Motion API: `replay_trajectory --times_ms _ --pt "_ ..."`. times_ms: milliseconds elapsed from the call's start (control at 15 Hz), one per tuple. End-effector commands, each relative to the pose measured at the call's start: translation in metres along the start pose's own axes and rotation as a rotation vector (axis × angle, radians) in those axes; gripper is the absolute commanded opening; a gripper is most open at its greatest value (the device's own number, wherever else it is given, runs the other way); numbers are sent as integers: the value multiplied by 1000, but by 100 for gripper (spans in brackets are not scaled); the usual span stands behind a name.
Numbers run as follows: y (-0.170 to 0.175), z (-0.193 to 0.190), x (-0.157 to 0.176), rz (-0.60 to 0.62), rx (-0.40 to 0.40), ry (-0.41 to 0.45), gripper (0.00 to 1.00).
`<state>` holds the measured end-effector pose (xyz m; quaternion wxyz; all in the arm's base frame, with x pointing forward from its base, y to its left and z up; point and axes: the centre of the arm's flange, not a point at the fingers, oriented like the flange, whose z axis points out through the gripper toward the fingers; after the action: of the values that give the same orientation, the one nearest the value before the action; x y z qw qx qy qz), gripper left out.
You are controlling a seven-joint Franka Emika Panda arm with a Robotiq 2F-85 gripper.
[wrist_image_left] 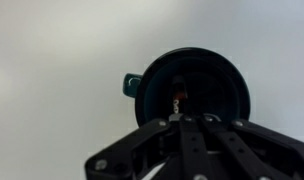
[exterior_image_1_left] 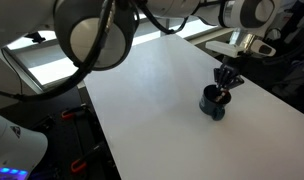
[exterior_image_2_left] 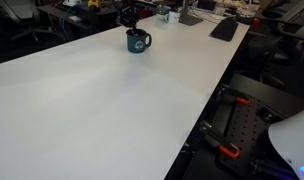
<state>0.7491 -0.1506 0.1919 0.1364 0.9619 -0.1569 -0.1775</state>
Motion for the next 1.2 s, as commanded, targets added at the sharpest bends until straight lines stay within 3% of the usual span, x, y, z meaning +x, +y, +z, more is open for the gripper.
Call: replay_trajectory --times_ms 0,67,133,267,333,467,533,600,733,1000,1133 --pt "-1 5 5 -33 18 2 0" --pt "-2 6 5 -32 5 6 26" --pt "-2 6 5 -31 -2 4 27" --pt "-1 5 1 -13 -1 -6 40" --pt "-2 7 1 -14 -1 -7 24" --pt "-2 8 1 -14 -2 -8 38" --pt "-2 8 1 -13 -2 -9 40" --pt "-2 5 1 -12 3 -1 65" --pt "-2 -3 2 -7 19 2 73" --pt "-6 -10 4 -16 30 4 100" --pt "-7 -7 5 -23 28 -5 100"
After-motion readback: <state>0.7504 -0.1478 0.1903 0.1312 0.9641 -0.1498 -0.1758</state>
